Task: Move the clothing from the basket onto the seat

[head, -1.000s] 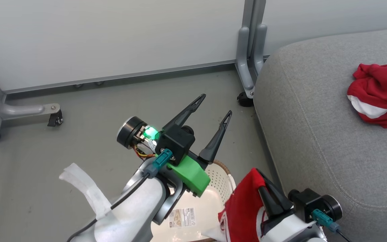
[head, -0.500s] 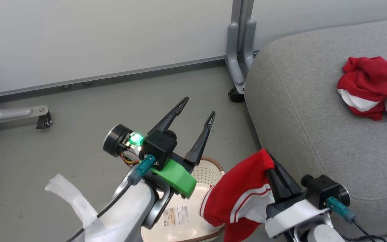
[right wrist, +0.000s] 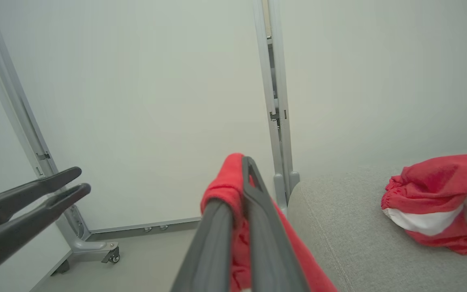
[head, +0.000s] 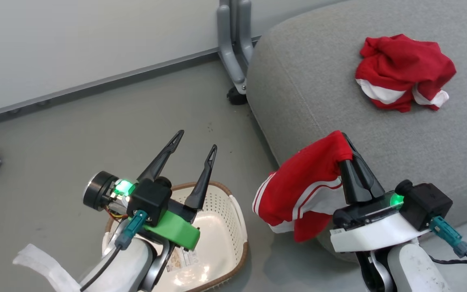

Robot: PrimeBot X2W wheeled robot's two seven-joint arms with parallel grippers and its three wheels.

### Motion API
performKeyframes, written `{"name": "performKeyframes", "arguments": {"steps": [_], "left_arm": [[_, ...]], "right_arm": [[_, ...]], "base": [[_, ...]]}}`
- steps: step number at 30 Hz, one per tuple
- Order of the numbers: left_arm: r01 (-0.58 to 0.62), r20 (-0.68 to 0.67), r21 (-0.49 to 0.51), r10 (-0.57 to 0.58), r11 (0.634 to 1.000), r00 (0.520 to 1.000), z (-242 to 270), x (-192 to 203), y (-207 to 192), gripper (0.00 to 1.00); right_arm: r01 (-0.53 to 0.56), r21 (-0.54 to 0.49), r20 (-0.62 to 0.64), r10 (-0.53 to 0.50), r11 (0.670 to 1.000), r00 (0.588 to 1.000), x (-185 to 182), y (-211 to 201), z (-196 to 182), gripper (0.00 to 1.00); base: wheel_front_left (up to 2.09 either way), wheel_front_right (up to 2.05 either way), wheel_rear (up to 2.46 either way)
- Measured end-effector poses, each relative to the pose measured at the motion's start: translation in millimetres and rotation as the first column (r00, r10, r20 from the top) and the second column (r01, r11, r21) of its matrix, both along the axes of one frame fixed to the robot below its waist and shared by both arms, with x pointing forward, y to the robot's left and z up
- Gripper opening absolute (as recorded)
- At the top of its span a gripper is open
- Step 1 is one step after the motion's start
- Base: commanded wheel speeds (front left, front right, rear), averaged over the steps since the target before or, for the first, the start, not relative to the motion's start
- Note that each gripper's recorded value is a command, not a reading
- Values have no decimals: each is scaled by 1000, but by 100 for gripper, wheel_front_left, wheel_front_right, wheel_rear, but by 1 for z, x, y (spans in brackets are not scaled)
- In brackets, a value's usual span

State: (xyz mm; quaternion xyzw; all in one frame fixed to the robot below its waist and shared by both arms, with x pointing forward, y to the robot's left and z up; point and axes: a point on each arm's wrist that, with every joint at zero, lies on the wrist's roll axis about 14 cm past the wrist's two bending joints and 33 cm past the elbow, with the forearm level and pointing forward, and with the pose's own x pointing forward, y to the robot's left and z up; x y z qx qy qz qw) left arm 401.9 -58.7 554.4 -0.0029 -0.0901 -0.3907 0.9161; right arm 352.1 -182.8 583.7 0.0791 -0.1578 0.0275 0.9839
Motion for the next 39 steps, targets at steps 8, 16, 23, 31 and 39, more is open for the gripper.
{"name": "performKeyframes", "arguments": {"steps": [8,16,23,31,39], "left_arm": [[134,-21,17,-133,991,991,-20,-4,-31,100],[285,-79,9,-284,958,956,-47,-15,-69,100],[354,-136,-18,-353,935,926,-71,-9,-88,100],[353,-181,-33,-353,935,918,-104,11,-85,100],[281,-239,-19,-277,960,931,-141,36,-62,100]], "right_arm": [[152,-26,47,-150,988,988,-20,-44,19,0],[294,-34,64,-292,955,954,-30,-87,29,0],[353,-104,206,-327,930,922,20,-119,77,0],[420,-270,330,-327,866,886,109,-170,135,0],[520,-305,452,-359,797,816,165,-202,182,0]], "base": [[0,0,0],[0,0,0],[0,0,0],[0,0,0],[0,0,0]]}}
